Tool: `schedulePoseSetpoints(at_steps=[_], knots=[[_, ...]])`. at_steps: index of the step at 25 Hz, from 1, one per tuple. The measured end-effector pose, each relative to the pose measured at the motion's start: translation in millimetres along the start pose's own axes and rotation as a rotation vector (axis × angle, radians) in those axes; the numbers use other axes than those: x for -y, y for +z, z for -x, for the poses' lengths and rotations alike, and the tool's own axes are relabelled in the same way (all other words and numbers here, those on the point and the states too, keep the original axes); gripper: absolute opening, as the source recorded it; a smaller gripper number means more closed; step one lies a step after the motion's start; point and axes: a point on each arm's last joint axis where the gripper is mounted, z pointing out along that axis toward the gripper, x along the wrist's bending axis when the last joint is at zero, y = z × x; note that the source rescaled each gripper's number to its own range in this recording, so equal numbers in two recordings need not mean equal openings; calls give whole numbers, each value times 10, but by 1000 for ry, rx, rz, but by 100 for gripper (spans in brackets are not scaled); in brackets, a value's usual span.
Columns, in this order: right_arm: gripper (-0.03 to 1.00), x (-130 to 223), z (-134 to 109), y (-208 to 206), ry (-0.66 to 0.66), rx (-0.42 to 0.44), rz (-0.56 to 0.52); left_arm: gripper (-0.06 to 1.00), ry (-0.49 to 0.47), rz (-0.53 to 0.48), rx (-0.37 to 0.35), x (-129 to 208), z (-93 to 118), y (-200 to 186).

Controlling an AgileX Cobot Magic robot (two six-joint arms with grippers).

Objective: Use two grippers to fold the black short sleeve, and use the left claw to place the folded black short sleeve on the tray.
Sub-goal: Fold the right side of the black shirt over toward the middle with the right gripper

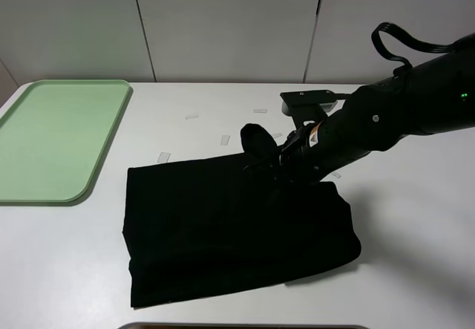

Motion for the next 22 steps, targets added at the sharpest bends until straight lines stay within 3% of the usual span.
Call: schedulePoseSetpoints(at_steps=[3, 5, 10, 12, 14, 16, 17, 22], knots=[[1, -5, -4, 0, 16, -4, 6, 100, 0, 0, 0, 0, 0, 0], [8, -5, -10, 0, 51, -11, 5, 100, 0, 0, 0, 0, 0, 0], [78, 27, -149, 0, 81, -47, 15, 100, 0, 0, 0, 0, 0, 0], [92, 25, -218, -3, 99, -68, 39, 100, 0, 0, 0, 0, 0, 0], [97, 29, -277, -6, 148, -89, 49, 100, 0, 0, 0, 0, 0, 0], [94, 34, -303, -8, 203, -100, 46, 100, 0, 0, 0, 0, 0, 0], [86, 42, -307, -8, 231, -103, 34, 100, 0, 0, 0, 0, 0, 0], [31, 111, -313, -15, 256, -100, -45, 100, 0, 0, 0, 0, 0, 0]])
